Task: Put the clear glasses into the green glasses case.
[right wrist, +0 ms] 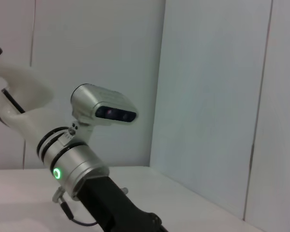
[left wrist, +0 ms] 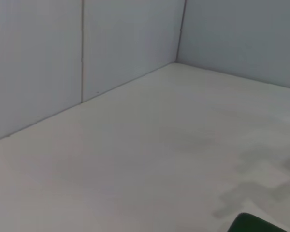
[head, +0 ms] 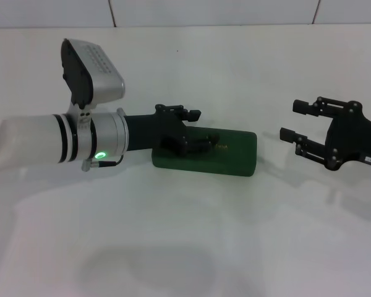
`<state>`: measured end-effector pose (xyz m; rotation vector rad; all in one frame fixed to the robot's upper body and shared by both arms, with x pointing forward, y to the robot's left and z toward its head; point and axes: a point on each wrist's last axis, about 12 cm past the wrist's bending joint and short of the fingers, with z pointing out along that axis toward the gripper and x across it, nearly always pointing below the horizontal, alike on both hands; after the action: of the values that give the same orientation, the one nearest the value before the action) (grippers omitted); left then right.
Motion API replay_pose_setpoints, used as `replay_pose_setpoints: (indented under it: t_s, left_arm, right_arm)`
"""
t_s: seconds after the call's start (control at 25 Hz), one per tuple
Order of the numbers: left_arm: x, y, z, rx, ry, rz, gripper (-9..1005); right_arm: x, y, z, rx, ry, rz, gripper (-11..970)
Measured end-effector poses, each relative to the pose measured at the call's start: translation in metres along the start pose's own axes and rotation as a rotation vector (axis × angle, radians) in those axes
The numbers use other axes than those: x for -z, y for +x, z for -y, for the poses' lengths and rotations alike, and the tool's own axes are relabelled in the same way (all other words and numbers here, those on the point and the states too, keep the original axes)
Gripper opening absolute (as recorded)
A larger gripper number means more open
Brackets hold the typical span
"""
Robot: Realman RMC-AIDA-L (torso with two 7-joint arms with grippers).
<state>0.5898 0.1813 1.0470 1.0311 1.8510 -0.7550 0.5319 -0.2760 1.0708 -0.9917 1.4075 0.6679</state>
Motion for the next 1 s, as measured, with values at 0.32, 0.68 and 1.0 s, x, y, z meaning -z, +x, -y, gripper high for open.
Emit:
replay_pose_setpoints:
  t_s: [0.32, 0.68, 1.0]
  left_arm:
    - [0.019, -0.008, 0.006, 0.005, -0.002, 0.269, 688]
    - [0.104, 0.005, 0.012, -0.066, 0.141, 0.491, 716]
    - [0.127, 0.032, 0.028, -0.114, 0.132, 0.486, 748]
  right_arm:
    - [-0.003, -0.004, 0.005, 0.012, 0.006, 0.013, 596]
    - [-0.032, -0.025, 0.002, 0.068, -0.152, 0.068, 607]
    - [-0.054, -0.041, -0.004, 0.045, -0.309, 0.09, 617]
